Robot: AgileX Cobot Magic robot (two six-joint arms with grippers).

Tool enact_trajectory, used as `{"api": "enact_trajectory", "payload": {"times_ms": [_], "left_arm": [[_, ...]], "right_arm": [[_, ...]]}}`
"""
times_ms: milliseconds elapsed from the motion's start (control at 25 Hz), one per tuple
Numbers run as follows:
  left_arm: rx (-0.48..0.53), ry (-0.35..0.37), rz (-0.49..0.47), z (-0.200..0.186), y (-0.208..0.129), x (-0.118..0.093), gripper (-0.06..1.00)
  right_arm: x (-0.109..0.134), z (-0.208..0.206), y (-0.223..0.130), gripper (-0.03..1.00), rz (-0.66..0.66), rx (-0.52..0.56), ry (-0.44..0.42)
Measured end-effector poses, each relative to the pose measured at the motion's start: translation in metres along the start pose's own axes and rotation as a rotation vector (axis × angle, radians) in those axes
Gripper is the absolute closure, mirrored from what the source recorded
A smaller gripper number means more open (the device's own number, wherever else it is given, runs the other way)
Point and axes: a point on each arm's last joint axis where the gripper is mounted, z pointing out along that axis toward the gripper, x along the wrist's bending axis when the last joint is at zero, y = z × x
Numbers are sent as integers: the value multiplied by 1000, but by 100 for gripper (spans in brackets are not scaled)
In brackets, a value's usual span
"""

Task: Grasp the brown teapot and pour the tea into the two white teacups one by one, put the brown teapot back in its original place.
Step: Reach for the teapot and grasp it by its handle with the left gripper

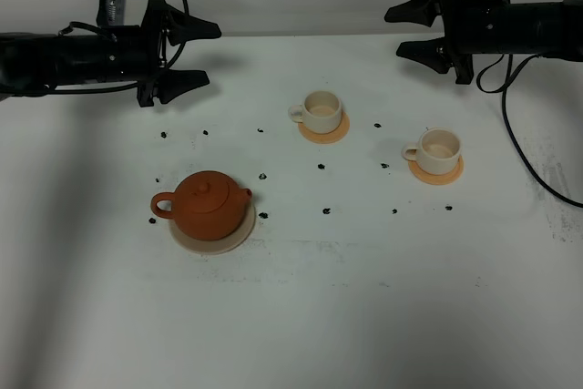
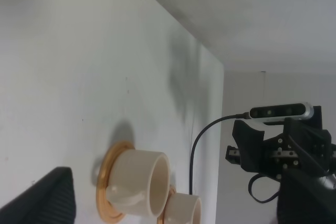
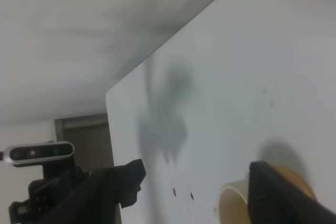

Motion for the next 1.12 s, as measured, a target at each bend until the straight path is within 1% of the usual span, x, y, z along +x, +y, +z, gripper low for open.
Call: {"api": "enact_trajectory", "payload": {"times_ms": [280,360,400,480,600,680,760,880,960,1040,1120], "left_arm": [[2,2,2,0,0,0,17],[4,5,27,0,0,1,17],[5,5,60,0,0,1,18],[12,1,157,0,1,-2,18],[18,-31,291,-2,5,-14,18],[18,-47,375,-4,10,-25,18],[30,-37,456,-6,15,-35,18],[81,5,612,-12,20,-53,18],[131,59,717,-15,22,-61,18],[168,122,775,-16,22,-65,19],[201,206,815,-18,23,-68,19]], "right_arm": [[-1,0,-1,40,-13,7,-14],[-1,0,0,40,-25,7,-14],[0,0,0,40,-40,6,-13],[3,-1,2,41,-84,4,-14],[13,-3,9,42,-190,5,-29],[21,-6,14,42,-290,15,-66],[31,-10,21,42,-394,16,-108],[47,-18,32,42,-539,4,-181],[58,-23,38,42,-616,-9,-212],[70,-28,42,42,-681,-17,-232],[76,-33,45,42,-719,-12,-269]]}}
